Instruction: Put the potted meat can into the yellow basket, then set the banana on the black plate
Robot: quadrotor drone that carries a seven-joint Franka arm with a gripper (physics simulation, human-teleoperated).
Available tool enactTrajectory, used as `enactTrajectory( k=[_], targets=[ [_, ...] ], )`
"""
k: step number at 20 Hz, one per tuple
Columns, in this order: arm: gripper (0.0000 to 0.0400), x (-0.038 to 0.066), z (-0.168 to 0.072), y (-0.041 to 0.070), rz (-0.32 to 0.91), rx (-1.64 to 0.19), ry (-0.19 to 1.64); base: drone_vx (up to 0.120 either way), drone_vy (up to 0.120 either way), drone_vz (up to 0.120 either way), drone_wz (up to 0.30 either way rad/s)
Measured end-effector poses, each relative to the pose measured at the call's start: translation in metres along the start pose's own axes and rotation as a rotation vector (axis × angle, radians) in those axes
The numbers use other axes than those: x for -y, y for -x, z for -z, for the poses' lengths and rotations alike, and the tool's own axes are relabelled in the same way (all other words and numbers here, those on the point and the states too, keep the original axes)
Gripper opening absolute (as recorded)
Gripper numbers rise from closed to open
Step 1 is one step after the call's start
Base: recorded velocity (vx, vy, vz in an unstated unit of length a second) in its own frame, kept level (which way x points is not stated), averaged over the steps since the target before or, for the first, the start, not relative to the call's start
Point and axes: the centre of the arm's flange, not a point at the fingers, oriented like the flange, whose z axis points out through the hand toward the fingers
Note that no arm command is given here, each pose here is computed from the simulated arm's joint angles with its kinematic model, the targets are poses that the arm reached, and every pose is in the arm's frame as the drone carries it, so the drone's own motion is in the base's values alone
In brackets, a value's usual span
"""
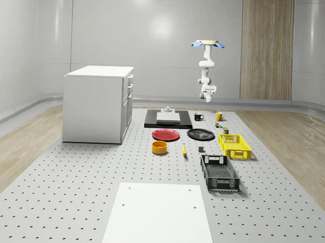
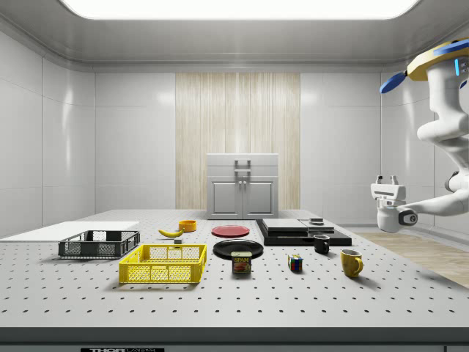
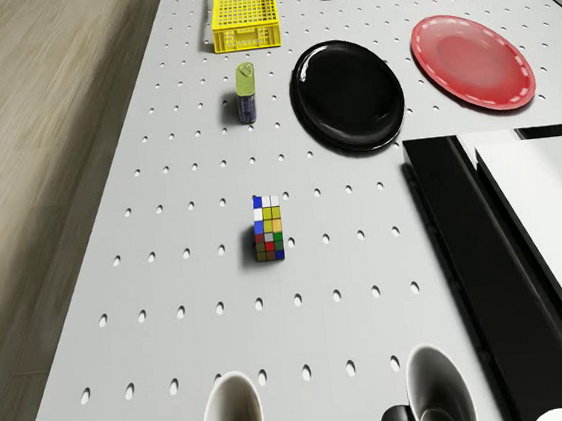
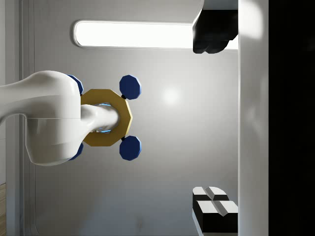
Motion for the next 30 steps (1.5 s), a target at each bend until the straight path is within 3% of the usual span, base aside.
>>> enactTrajectory(
  k=[20,25,30],
  targets=[
    [0.0400,0.005,0.000,0.007,0.001,-0.074,0.053,0.120,0.110,0.000,0.000],
    [0.0400,0.013,-0.002,0.016,0.002,-0.163,0.137,0.120,0.000,0.000,0.000],
    [0.0400,0.032,-0.012,0.035,0.006,-0.363,0.332,0.120,0.000,0.000,0.000]
  ],
)
